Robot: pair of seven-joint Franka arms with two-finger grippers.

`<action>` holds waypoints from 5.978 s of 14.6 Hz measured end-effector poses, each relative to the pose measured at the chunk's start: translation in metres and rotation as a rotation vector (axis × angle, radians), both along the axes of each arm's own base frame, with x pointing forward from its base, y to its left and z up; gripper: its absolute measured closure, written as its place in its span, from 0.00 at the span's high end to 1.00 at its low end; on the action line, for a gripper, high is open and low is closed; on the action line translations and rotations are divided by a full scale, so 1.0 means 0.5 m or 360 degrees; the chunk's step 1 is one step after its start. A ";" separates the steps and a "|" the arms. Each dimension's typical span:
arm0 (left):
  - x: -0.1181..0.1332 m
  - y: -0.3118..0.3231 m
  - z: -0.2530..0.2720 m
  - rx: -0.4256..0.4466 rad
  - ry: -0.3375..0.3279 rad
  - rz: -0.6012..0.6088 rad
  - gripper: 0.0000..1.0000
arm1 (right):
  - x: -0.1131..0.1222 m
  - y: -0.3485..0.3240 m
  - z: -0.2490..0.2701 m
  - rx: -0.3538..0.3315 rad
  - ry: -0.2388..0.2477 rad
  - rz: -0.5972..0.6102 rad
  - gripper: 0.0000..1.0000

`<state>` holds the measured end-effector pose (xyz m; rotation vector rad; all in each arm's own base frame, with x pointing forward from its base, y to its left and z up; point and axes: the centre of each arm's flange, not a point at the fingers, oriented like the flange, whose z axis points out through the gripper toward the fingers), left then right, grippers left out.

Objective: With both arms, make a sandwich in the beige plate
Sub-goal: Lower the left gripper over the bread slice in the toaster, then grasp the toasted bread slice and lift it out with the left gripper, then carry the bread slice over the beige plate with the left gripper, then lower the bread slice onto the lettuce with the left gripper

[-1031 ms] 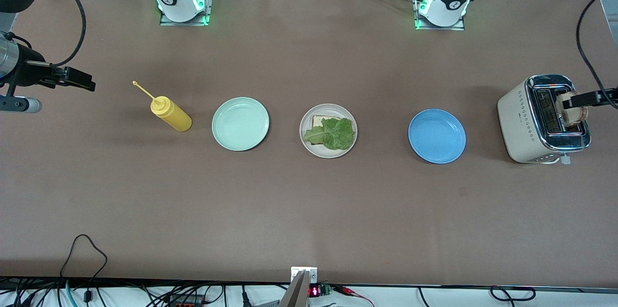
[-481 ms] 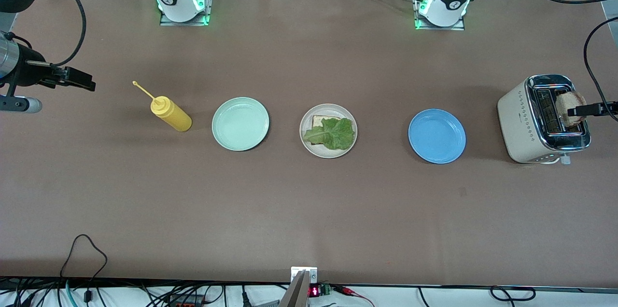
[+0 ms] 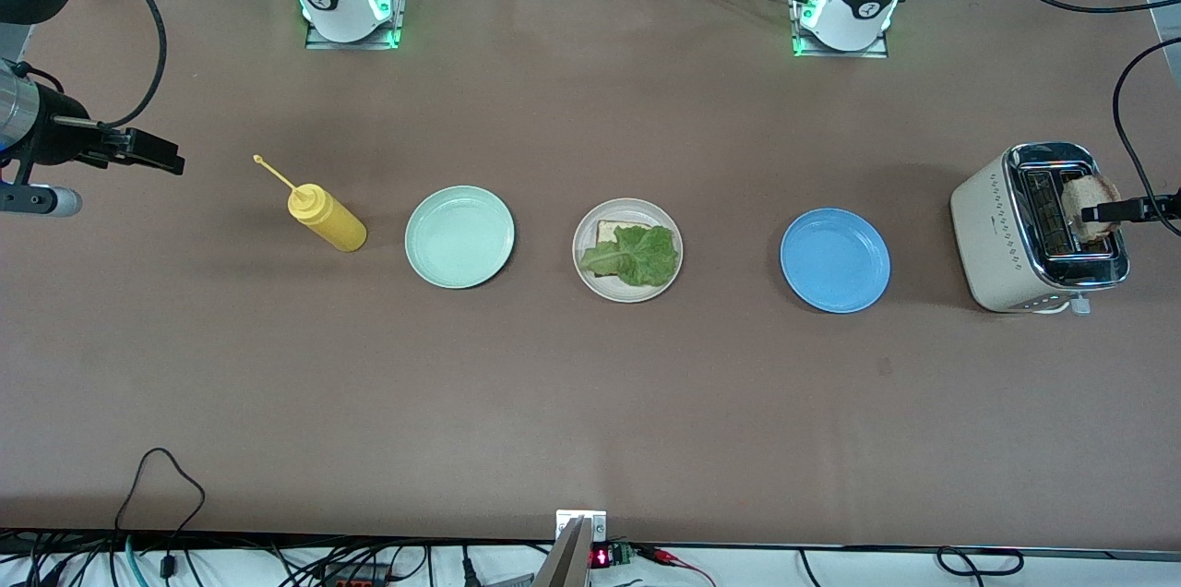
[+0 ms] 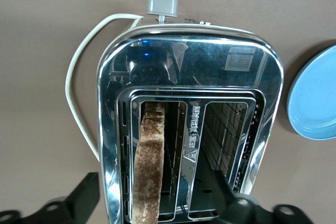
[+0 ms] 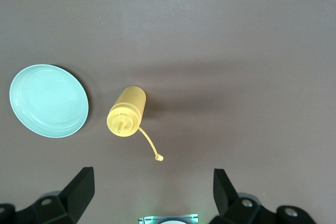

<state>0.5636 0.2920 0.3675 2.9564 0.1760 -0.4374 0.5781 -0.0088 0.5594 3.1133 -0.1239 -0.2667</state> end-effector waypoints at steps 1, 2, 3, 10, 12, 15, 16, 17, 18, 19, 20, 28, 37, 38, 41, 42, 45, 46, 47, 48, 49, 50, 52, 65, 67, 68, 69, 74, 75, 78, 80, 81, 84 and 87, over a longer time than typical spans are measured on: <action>0.000 0.000 0.000 0.0000 0.0000 0.0000 0.88 | -0.001 0.000 -0.001 -0.0001 0.0007 -0.0007 1.00; 0.000 0.000 0.000 0.0000 0.0000 0.0000 0.82 | -0.003 0.000 -0.002 -0.0003 0.0019 -0.0019 1.00; 0.000 0.000 0.000 -0.0001 0.0001 0.0000 0.75 | -0.004 0.000 -0.002 -0.0007 0.0028 -0.0040 1.00; 0.000 0.001 -0.021 -0.0017 0.0027 -0.0006 0.35 | -0.011 -0.003 -0.006 -0.0030 0.0071 -0.0162 1.00; 0.001 0.001 -0.019 -0.0015 0.0023 -0.0008 0.15 | -0.011 -0.006 -0.006 -0.0030 0.0073 -0.0166 1.00; 0.007 0.005 -0.003 -0.0007 -0.0005 -0.0025 0.13 | -0.010 -0.006 -0.005 -0.0029 0.0063 -0.0166 1.00; 0.009 0.006 0.011 -0.0008 -0.0013 -0.0039 0.13 | -0.008 -0.006 -0.004 -0.0029 0.0051 -0.0166 1.00; 0.008 0.007 0.032 -0.0015 -0.0004 -0.0046 0.13 | -0.007 -0.006 -0.004 -0.0029 0.0044 -0.0167 1.00; 0.006 0.007 0.062 -0.0025 0.0013 -0.0050 0.13 | -0.006 -0.006 -0.004 -0.0029 0.0042 -0.0167 1.00; 0.004 0.007 0.101 -0.0037 0.0032 -0.0054 0.13 | -0.006 -0.006 -0.004 -0.0029 0.0041 -0.0167 1.00; 0.002 0.006 0.144 -0.0047 0.0046 -0.0062 0.13 | -0.006 -0.006 -0.004 -0.0029 0.0041 -0.0167 1.00; 0.046 -0.313 0.439 -0.0232 -0.0080 -0.0512 0.13 | -0.006 -0.006 -0.005 -0.0029 0.0042 -0.0167 1.00; 0.108 -0.772 0.318 -0.0567 -0.0010 -0.0721 0.10 | -0.005 -0.002 -0.004 -0.0029 0.0038 -0.0161 1.00; 0.112 -0.818 0.300 -0.0566 -0.0011 -0.0724 0.10 | -0.005 -0.001 -0.004 -0.0029 0.0037 -0.0160 1.00; 0.102 -0.978 0.233 -0.0553 -0.0065 -0.0688 0.10 | -0.005 -0.001 -0.005 -0.0029 0.0039 -0.0159 1.00; 0.094 -1.023 0.206 -0.0568 -0.0083 -0.0663 0.10 | -0.005 -0.002 -0.006 -0.0029 0.0040 -0.0159 1.00; 0.067 -1.123 0.104 -0.0689 -0.0118 -0.0527 0.10 | -0.005 -0.001 -0.006 -0.0029 0.0041 -0.0158 1.00; 0.060 -1.144 0.066 -0.0732 -0.0119 -0.0453 0.10 | -0.005 -0.001 -0.006 -0.0029 0.0041 -0.0158 1.00; 0.055 -1.158 0.025 -0.0771 -0.0108 -0.0367 0.10 | -0.005 0.000 -0.006 -0.0028 0.0041 -0.0157 1.00; 0.051 -1.168 -0.010 -0.0807 -0.0086 -0.0283 0.10 | -0.005 0.000 -0.006 -0.0028 0.0041 -0.0157 1.00; 0.049 -1.172 -0.043 -0.0842 -0.0061 -0.0199 0.10 | -0.005 0.000 -0.006 -0.0028 0.0041 -0.0157 1.00; 0.048 -1.171 -0.072 -0.0868 -0.0046 -0.0124 0.10 | -0.005 0.000 -0.006 -0.0028 0.0041 -0.0157 1.00; 0.053 -1.162 -0.116 -0.0898 -0.0039 -0.0009 0.10 | -0.005 0.000 -0.006 -0.0028 0.0041 -0.0157 1.00; 0.034 -1.216 -0.242 -0.1053 0.0067 0.0172 0.10 | -0.005 0.001 -0.006 -0.0028 0.0041 -0.0156 1.00; 0.042 -1.196 -0.261 -0.1055 0.0039 0.0143 0.10 | -0.004 0.001 -0.006 -0.0028 0.0039 -0.0155 1.00; 0.044 -1.192 -0.265 -0.1058 0.0032 0.0133 0.10 | -0.004 0.002 -0.006 -0.0028 0.0038 -0.0154 1.00; 0.044 -1.191 -0.267 -0.1061 0.0027 0.0124 0.10 | -0.004 0.003 -0.006 -0.0028 0.0038 -0.0152 1.00; 0.040 -1.191 -0.294 -0.1086 0.0015 0.0054 0.10 | -0.004 0.016 -0.005 -0.0028 0.0036 -0.0134 1.00; 0.039 -1.188 -0.302 -0.1090 0.0013 0.0042 0.10 | -0.004 0.019 -0.005 -0.0028 0.0035 -0.0130 1.00; 0.041 -1.182 -0.312 -0.1090 0.0011 0.0037 0.10 | -0.004 0.020 -0.005 -0.0028 0.0035 -0.0129 1.00; 0.042 -1.176 -0.323 -0.1094 0.0012 0.0032 0.10 | -0.004 0.020 -0.005 -0.0028 0.0035 -0.0130 1.00; 0.041 -1.174 -0.329 -0.1096 0.0013 0.0027 0.10 | -0.004 0.020 -0.005 -0.0028 0.0036 -0.0130 1.00; 0.041 -1.165 -0.353 -0.1106 0.0018 0.0014 0.10 | -0.004 0.020 -0.005 -0.0028 0.0036 -0.0130 1.00; 0.043 -1.162 -0.365 -0.1126 0.0002 -0.0021 0.10 | -0.004 0.020 -0.005 -0.0028 0.0036 -0.0130 1.00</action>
